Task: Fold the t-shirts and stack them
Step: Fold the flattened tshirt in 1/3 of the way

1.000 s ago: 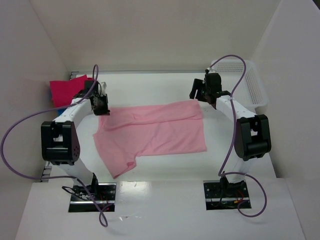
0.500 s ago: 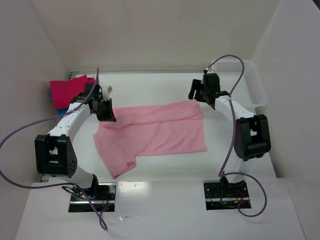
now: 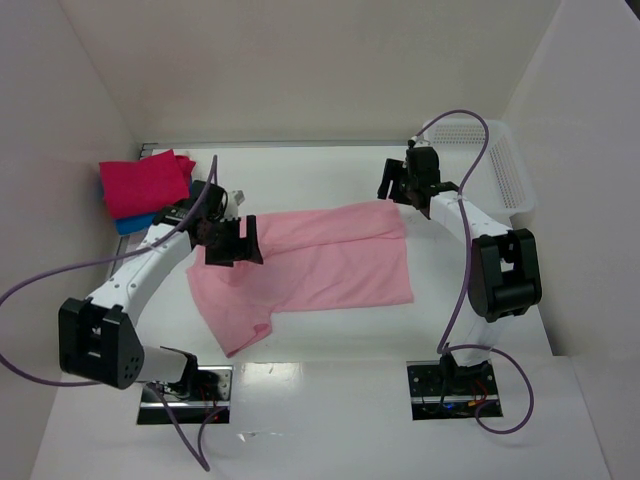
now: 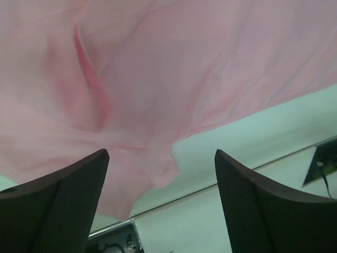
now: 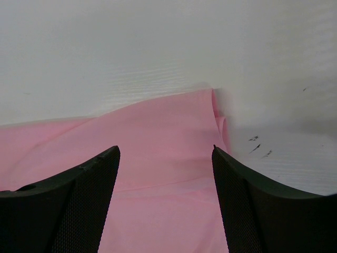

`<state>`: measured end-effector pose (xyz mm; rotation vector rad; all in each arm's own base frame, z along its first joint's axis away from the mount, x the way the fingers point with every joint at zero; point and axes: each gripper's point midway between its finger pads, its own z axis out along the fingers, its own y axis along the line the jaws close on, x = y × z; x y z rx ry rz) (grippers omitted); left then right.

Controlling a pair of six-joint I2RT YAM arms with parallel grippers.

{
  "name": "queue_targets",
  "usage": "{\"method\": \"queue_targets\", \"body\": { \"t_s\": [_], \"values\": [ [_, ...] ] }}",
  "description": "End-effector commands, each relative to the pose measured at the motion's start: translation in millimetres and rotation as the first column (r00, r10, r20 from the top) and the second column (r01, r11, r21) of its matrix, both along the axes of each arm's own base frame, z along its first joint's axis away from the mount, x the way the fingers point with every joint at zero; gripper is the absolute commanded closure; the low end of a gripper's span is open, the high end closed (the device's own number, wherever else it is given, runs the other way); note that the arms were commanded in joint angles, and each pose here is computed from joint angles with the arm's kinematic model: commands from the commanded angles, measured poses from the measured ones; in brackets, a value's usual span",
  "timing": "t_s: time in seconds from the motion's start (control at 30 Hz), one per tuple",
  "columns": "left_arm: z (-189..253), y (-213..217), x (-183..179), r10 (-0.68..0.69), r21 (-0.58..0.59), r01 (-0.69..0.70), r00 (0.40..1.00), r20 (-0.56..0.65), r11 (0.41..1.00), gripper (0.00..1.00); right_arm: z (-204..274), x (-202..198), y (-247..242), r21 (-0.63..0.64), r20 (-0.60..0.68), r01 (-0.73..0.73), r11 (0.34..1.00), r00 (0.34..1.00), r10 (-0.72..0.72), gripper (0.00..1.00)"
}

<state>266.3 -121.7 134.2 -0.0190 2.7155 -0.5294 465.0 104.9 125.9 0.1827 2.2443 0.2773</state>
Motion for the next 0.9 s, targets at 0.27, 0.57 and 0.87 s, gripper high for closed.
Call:
{"method": "queue_targets", "body": {
  "t_s": [0.27, 0.57, 0.87],
  "values": [
    [21.4, 17.8, 61.3, 0.225, 0.028, -0.236, 0.951, 0.211, 0.971, 0.09, 14.6, 2.7, 2.3, -0.009, 0.041, -0.008, 1.0, 0.999, 0.009, 0.24],
    [-44.8, 18.1, 128.7, 0.211, 0.123, -0.235, 0.961, 0.178, 0.964, 0.11, 15.3, -2.4, 2.8, -0.004, 0.04, -0.016, 1.0, 0.999, 0.016, 0.24],
    [-74.0, 8.8, 140.0, 0.158, 0.118, -0.177, 0.976, 0.149, 0.977, 0.15, 11.4, -4.5, 2.4, -0.006, 0.031, -0.016, 1.0, 0.999, 0.016, 0.24]
  ]
}}
